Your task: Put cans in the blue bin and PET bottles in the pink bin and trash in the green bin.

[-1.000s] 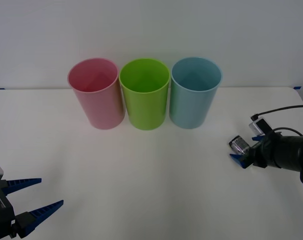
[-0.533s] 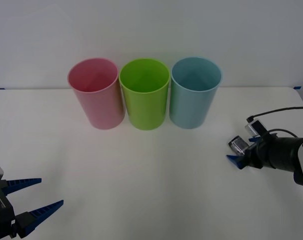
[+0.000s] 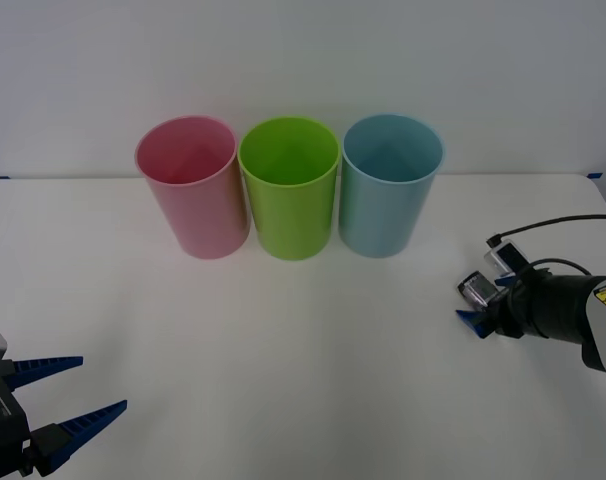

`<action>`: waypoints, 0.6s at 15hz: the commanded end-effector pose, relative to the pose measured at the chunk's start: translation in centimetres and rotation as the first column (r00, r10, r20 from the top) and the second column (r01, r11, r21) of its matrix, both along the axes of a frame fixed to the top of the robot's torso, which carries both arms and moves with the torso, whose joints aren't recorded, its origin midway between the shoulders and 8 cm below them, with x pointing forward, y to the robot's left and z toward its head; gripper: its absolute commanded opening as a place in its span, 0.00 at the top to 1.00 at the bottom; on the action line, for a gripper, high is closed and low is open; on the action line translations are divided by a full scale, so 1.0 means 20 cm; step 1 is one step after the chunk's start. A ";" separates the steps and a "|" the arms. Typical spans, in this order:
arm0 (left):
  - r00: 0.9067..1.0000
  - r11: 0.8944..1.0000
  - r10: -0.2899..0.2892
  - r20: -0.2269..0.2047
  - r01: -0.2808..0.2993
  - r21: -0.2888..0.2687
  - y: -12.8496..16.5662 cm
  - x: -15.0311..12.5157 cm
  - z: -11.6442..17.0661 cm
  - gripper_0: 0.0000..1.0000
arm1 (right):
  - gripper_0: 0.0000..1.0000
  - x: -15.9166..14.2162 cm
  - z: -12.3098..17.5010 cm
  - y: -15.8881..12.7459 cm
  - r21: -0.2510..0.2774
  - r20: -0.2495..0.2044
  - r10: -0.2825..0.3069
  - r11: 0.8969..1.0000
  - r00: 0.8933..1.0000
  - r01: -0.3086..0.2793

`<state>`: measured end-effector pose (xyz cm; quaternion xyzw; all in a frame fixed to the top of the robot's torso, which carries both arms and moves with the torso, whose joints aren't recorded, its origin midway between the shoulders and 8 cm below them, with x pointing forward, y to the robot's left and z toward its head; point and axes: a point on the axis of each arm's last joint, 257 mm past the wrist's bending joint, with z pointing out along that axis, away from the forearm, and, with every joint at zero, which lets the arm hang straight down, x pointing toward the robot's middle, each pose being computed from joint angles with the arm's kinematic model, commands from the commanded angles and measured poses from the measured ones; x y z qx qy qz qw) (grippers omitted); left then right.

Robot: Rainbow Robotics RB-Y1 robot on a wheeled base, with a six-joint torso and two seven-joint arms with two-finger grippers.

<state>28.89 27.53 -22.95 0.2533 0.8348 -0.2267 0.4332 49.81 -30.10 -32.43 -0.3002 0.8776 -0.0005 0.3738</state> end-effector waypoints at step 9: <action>1.000 1.000 0.000 0.000 0.000 0.000 0.00 0.00 0.00 0.00 | 1.00 0.04 -0.10 -0.01 -0.036 -0.016 -0.007 0.999 1.000 0.006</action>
